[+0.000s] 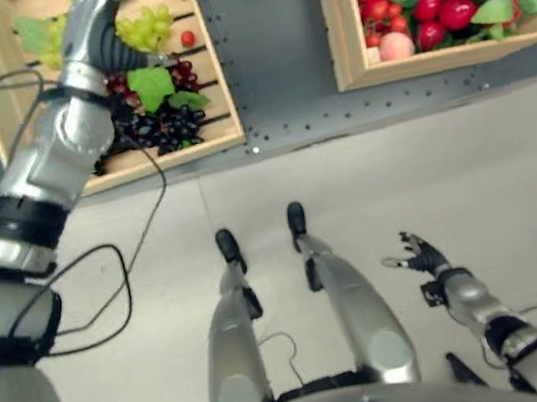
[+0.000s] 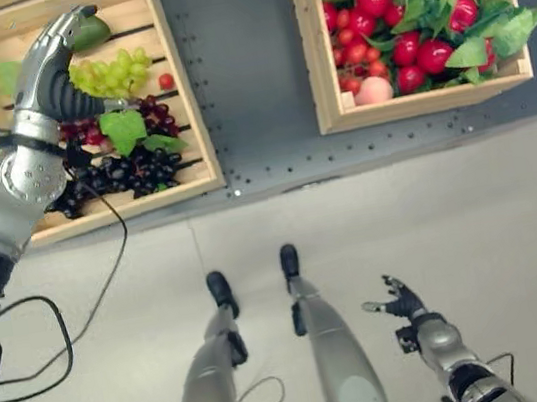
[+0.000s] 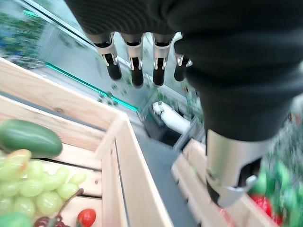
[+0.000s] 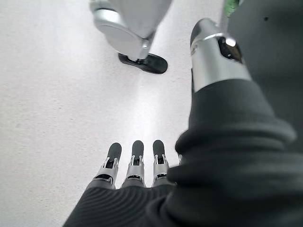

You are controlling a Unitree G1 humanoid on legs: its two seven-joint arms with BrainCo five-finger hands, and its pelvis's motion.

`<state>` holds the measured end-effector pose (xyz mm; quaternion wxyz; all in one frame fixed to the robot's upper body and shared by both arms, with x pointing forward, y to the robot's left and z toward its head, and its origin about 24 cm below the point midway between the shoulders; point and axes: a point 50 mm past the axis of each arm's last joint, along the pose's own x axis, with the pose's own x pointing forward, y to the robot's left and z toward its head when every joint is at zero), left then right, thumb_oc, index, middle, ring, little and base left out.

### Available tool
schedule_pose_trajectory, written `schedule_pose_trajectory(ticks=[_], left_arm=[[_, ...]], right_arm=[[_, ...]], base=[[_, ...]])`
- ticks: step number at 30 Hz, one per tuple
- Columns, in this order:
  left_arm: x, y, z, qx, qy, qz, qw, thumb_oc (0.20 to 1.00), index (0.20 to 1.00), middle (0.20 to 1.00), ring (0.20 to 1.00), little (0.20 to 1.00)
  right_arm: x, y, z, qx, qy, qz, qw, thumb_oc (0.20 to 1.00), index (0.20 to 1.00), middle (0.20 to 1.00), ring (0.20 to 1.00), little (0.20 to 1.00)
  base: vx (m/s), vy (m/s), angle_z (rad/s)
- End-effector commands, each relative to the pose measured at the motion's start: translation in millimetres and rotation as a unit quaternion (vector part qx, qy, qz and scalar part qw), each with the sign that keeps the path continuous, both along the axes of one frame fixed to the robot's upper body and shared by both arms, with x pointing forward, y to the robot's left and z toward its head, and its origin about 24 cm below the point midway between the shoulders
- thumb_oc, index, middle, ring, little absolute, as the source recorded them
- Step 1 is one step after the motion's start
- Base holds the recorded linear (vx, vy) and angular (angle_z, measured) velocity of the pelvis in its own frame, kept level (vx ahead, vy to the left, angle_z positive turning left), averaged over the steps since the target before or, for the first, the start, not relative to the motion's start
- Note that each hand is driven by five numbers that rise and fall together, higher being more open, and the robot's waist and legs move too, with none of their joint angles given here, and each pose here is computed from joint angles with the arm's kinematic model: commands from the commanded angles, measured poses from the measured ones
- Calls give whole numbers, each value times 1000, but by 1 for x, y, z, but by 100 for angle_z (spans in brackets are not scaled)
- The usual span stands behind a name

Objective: Pick up the fruits from the basket on one side to the basket on the other side

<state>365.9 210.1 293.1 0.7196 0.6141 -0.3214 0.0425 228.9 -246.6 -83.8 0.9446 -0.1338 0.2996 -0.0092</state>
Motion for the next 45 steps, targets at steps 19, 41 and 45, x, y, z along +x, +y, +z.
schedule_pose_trajectory(ticks=[19, 41, 45], left_arm=[[20, 49, 17, 220, 102, 210, 947, 1000, 1000, 1000, 1000, 1000], [1, 100, -2, 234, 135, 273, 923, 1000, 1000, 1000, 1000, 1000], [4, 99, -11, 218, 137, 274, 927, 1000, 1000, 1000, 1000, 1000]], right_arm=[[-11, 4, -9, 46, 20, -12, 999, 1000, 1000, 1000, 1000, 1000], [-13, 1, -2, 61, -2, -1, 998, 1000, 1000, 1000, 1000, 1000], [-9, 2, 4, 69, -19, 2, 997, 1000, 1000, 1000, 1000, 1000]], base=[[0, -1, -1], [-1, 0, 0], [0, 0, 0]])
